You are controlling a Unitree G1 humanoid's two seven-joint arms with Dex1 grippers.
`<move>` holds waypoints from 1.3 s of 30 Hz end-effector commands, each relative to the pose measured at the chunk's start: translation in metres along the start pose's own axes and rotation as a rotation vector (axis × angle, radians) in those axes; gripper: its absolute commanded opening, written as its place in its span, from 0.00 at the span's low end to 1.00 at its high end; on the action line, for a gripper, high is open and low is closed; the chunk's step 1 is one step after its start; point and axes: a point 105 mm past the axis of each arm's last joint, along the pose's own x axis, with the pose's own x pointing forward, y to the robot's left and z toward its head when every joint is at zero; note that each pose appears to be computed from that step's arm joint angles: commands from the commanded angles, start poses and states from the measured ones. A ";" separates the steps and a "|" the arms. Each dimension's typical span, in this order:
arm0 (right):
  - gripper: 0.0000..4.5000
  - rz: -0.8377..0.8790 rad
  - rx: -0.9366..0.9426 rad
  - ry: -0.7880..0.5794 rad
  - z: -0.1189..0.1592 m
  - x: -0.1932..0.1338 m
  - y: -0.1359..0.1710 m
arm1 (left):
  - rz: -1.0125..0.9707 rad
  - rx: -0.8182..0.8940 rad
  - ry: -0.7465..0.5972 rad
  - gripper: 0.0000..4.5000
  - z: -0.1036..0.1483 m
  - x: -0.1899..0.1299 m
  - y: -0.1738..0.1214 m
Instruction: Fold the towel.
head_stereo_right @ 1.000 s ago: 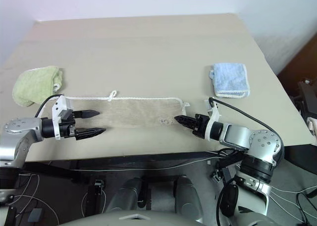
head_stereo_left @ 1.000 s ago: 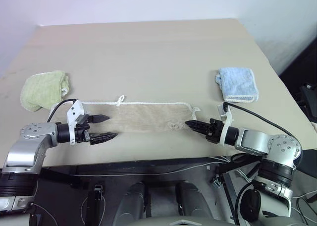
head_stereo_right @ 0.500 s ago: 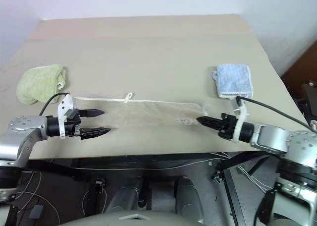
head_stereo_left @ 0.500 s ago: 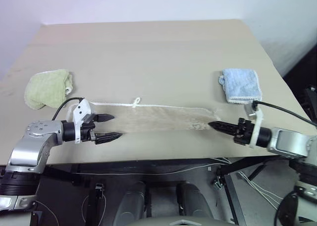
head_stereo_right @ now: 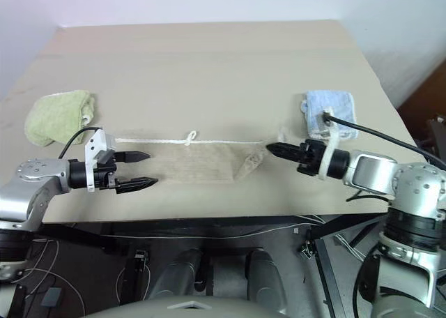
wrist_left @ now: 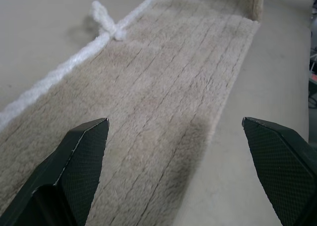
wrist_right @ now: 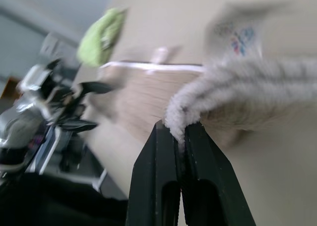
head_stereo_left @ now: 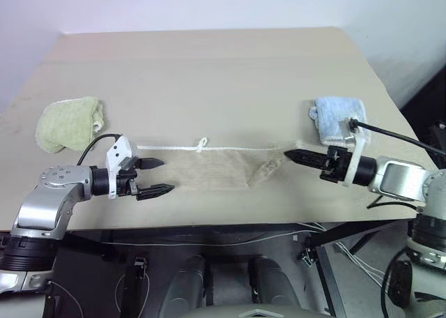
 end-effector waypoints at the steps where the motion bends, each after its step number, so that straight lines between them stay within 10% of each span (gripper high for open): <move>1: 0.01 0.131 -0.119 0.028 0.008 0.018 0.037 | 0.011 0.034 -0.005 1.00 0.001 -0.007 0.002; 28: 0.01 0.225 -0.281 0.239 -0.054 0.126 0.057 | 0.048 0.035 0.015 1.00 -0.018 -0.014 0.000; 39: 0.75 0.357 -0.303 0.274 -0.061 0.112 0.074 | 0.047 0.038 0.011 1.00 -0.015 -0.014 0.000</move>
